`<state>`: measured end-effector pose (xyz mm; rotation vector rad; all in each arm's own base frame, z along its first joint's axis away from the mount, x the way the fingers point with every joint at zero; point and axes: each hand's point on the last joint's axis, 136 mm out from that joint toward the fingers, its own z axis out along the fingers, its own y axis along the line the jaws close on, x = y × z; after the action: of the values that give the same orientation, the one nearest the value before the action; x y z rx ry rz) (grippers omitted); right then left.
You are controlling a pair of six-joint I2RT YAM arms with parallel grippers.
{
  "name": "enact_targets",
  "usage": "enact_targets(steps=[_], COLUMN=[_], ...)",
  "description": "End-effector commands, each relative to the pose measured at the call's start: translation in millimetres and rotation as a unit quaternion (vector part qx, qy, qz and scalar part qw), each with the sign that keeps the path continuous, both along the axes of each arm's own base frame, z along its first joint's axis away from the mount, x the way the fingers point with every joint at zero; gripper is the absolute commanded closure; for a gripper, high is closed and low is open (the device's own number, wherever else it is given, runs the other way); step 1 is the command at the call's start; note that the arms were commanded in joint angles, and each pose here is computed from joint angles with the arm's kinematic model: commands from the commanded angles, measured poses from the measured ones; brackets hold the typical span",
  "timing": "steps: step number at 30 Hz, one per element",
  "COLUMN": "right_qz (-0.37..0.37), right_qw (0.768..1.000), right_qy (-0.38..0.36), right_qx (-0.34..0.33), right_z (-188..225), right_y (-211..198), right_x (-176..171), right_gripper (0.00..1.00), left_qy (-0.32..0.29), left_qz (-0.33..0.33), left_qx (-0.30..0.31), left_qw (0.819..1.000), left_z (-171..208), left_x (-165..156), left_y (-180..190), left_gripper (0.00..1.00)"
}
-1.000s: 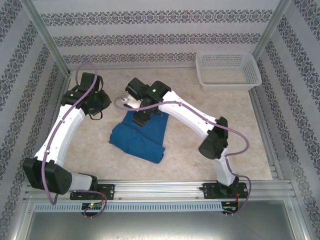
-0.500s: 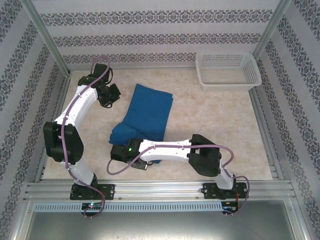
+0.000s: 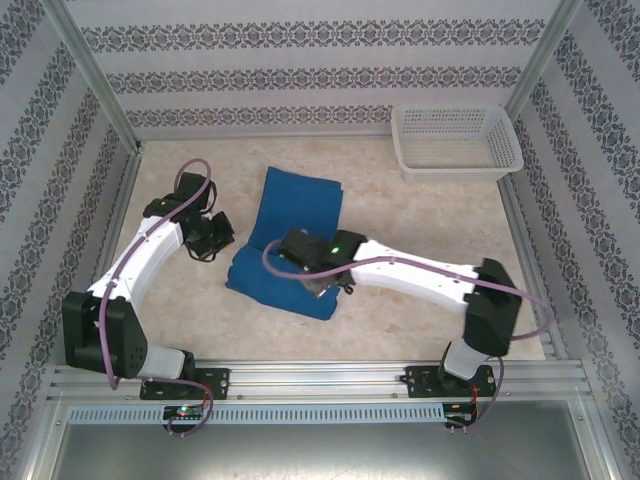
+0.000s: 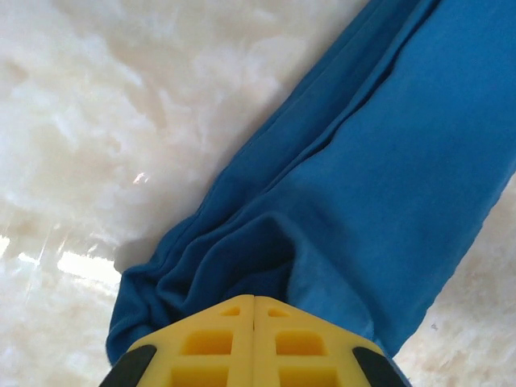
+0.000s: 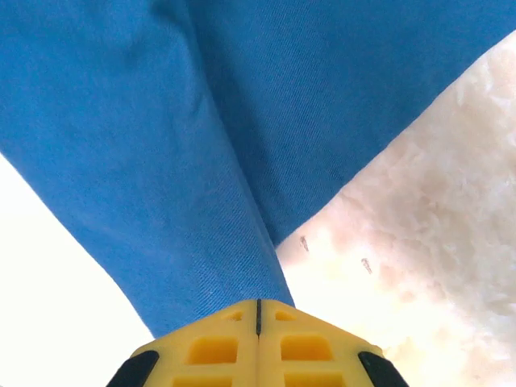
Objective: Roll up the long pants
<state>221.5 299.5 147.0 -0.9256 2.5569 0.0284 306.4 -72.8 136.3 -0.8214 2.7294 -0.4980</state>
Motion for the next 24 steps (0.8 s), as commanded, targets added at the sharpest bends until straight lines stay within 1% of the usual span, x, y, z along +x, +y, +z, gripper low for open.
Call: enact_targets(steps=[1,5,9,11,13,15,19,24], right_qz=[-0.044,-0.045,-0.049,-0.056,-0.066,-0.079,-0.097,-0.099], right_qw=[0.992,0.981,0.976,0.972,0.967,0.961,0.954,0.952], right_qy=[0.038,0.084,0.126,0.141,0.157,0.169,0.180,0.175], right_qx=[0.112,0.171,0.172,0.179,0.189,0.203,0.219,0.229], right_z=[17,25,10,-1,-13,-21,-32,-32], right_y=[18,32,30,30,31,33,36,43], right_x=[-3,-16,-31,-36,-39,-37,-29,-19], right_gripper=[1.00,1.00,1.00,1.00,1.00,1.00,1.00,1.00], left_qy=[-0.010,-0.025,-0.040,-0.048,-0.044,-0.030,-0.005,0.003], left_qz=[0.013,0.017,0.020,0.019,0.015,0.011,0.001,-0.012], left_qx=[-0.018,-0.027,-0.011,-0.024,-0.048,-0.058,-0.054,-0.038], left_qw=[1.000,0.999,0.999,0.998,0.998,0.998,0.999,0.999], left_z=[6,25,45,48,43,29,-2,-20], left_x=[-5,-19,-39,-47,-51,-57,-63,-56], left_y=[-6,-9,-2,-5,-15,-25,-40,-48], left_gripper=[1.00,1.00,1.00,1.00,1.00,1.00,1.00,1.00])
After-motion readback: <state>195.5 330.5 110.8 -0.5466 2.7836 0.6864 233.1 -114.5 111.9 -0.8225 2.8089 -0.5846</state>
